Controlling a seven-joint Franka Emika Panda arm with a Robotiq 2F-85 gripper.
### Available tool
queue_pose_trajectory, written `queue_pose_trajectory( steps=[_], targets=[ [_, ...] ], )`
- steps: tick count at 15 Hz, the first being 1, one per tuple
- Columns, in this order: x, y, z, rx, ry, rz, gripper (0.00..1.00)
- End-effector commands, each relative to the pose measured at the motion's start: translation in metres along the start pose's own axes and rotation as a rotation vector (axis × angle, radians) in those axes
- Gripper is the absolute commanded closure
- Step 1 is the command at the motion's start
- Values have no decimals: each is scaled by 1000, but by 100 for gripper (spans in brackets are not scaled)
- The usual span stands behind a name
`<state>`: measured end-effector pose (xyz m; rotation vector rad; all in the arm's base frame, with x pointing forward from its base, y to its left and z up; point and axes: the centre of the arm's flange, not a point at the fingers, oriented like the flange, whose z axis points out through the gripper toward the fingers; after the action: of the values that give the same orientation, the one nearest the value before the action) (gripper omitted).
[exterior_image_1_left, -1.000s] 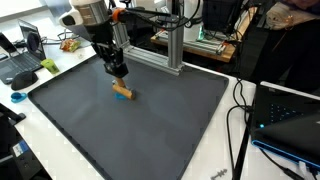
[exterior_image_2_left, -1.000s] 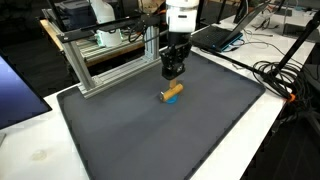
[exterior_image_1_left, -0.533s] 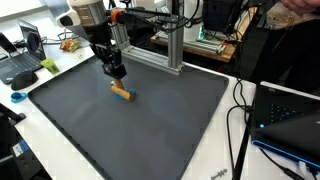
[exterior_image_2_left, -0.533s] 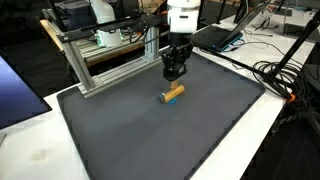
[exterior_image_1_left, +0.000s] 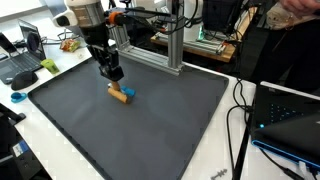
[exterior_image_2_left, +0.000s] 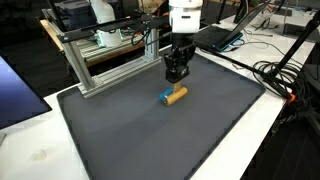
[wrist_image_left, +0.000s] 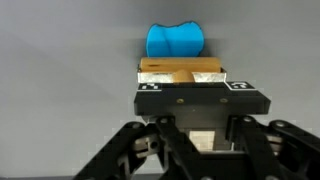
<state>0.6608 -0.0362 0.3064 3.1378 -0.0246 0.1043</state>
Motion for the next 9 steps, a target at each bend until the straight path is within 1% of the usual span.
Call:
queue_pose_trajectory(
  steps=[1, 5, 7, 8, 9],
  targets=[
    [14, 0, 38, -1, 24, 10, 78],
    [15, -2, 39, -1, 22, 3, 78],
    [13, -3, 38, -4, -24, 1, 78],
    [11, -3, 36, 5, -61, -7, 78],
    [10, -3, 36, -3, -69, -9, 78]
  ],
)
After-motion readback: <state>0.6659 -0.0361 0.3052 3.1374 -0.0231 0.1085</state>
